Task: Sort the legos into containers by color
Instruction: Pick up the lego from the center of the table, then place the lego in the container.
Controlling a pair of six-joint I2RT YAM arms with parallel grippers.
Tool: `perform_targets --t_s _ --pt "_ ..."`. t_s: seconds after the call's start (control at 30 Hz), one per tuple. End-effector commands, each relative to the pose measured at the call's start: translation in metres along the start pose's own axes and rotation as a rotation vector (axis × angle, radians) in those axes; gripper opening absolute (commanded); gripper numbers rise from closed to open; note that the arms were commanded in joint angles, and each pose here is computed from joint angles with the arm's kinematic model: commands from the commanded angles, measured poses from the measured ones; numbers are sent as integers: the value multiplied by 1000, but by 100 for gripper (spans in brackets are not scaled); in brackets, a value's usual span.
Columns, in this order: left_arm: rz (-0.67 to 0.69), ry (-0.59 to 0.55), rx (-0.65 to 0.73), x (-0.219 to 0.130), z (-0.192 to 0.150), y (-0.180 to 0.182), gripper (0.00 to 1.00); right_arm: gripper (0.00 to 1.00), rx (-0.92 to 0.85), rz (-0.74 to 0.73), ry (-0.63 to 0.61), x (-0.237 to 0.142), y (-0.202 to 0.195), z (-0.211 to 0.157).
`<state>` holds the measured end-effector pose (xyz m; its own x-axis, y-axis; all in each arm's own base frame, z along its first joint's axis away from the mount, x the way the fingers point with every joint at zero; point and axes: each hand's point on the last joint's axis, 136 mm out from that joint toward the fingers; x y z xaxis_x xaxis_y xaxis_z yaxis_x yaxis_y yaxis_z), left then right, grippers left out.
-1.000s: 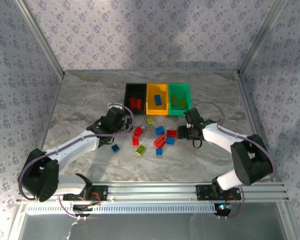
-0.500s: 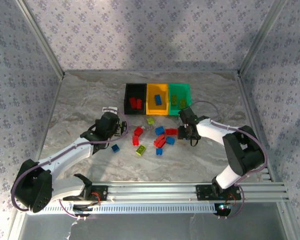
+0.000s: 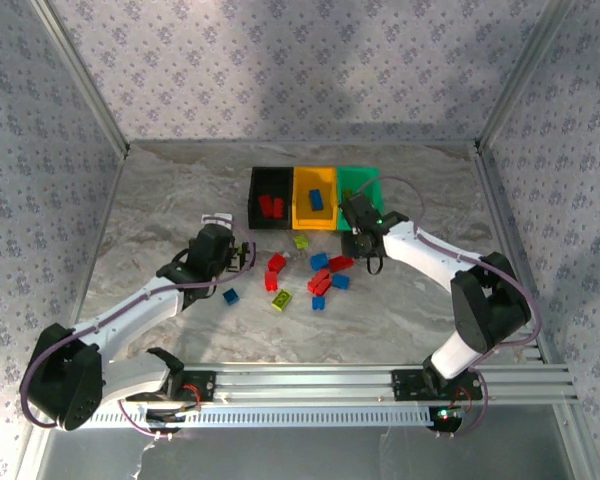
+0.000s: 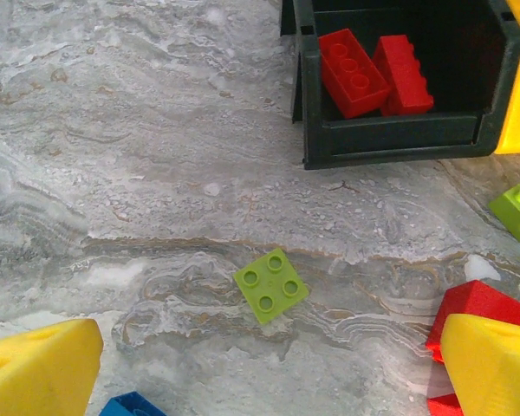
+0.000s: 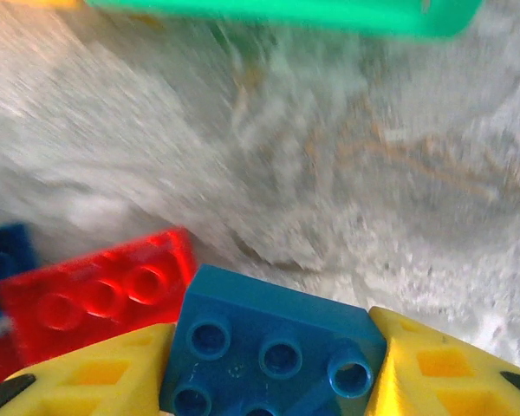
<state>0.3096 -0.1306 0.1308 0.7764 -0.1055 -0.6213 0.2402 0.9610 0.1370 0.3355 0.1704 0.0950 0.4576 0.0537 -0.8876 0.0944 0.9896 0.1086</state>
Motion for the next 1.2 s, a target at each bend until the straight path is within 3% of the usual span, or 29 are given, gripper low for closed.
perform_targets --t_s 0.0,0.3,0.43,0.53,0.8,1.17 --pt "-9 -9 -19 1 6 0 100 49 -61 25 -20 -4 25 24" --pt "16 5 -36 4 0 8 100 51 -150 83 -69 22 104 97" --pt "18 5 -41 5 -2 10 100 64 -163 74 -79 32 117 115" --pt "18 11 -42 6 -2 10 100 69 -161 72 -79 29 120 119" --pt "-20 18 -44 9 -3 2 100 69 -173 104 -94 -9 112 80" --pt "-64 23 -50 11 -3 -5 100 69 -44 67 11 -8 42 -8"
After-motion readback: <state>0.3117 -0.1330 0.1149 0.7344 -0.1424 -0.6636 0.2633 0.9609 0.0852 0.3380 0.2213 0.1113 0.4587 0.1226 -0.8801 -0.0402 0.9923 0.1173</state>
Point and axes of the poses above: each hand's point on the last joint's axis, 136 mm out from that joint toward the fingers, its own x axis out along the fingers, its own y axis along the line the jaws close on, z = x × y, and after that the axes turned 13 degrees about x, right-handed
